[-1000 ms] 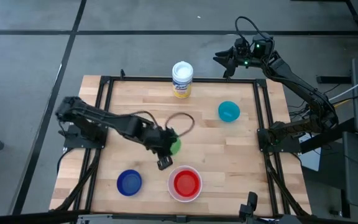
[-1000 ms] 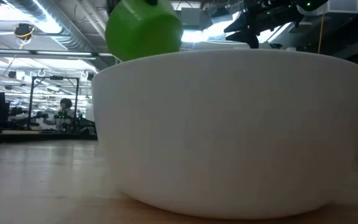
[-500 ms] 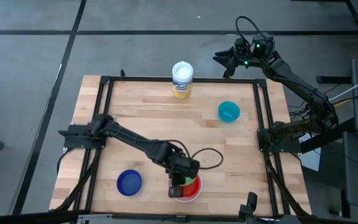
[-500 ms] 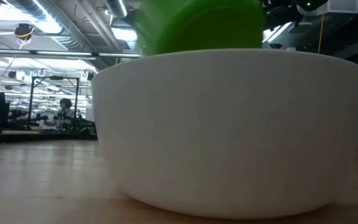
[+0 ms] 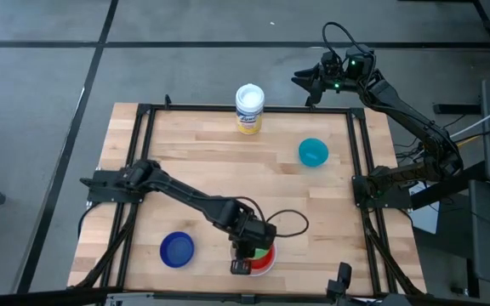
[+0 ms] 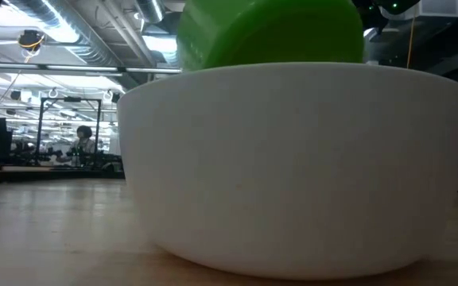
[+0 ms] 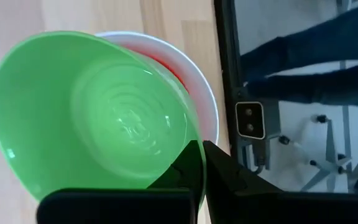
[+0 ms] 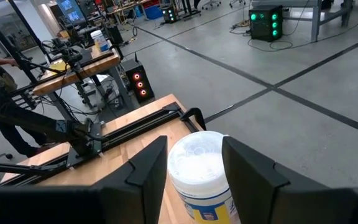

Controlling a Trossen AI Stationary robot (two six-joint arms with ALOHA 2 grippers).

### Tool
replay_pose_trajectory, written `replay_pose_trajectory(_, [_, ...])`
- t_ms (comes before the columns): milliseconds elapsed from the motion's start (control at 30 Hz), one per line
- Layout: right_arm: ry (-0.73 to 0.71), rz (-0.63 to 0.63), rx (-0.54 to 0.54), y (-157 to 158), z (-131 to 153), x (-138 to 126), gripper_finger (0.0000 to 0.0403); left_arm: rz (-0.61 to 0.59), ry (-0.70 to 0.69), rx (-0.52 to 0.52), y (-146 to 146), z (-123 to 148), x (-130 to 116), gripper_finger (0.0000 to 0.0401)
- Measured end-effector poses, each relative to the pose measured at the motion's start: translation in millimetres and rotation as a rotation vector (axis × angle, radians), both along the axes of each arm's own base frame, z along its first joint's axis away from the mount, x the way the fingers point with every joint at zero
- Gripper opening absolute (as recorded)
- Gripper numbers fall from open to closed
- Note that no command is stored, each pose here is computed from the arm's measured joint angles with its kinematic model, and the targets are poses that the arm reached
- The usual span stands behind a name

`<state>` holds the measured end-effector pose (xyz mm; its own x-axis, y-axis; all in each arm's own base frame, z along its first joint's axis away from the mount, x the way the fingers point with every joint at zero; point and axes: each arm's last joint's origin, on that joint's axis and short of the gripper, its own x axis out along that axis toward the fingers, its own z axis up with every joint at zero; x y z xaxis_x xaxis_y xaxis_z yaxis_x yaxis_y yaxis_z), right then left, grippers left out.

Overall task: Nest bowls inside each other
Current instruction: Stack the green bowl on top of the red bowl

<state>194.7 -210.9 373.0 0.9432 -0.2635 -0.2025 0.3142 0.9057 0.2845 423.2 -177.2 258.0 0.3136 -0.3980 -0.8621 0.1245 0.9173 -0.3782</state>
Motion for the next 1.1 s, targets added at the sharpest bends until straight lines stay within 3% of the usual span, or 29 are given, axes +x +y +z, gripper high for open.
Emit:
replay_pose_trajectory(233, [0.0, 0.0, 0.0, 0, 0, 0, 0.0167, -0.03, -0.009, -0.003, -12, -15, 5, 0.0002])
replay_pose_trajectory(600, [-0.002, -0.002, 0.009, 0, 0, 0, 0.0153, -0.023, 0.003, 0.042, -7, -31, 8, 0.0002])
replay_pose_trajectory(833, [-0.002, -0.002, 0.008, 0, 0, 0, 0.0164, -0.023, 0.002, 0.061, -4, -34, 9, 0.0004])
replay_pose_trajectory(1100, [-0.003, 0.005, 0.007, 0, 0, 0, 0.0166, -0.017, -0.011, 0.098, -1, -35, 10, 0.0066])
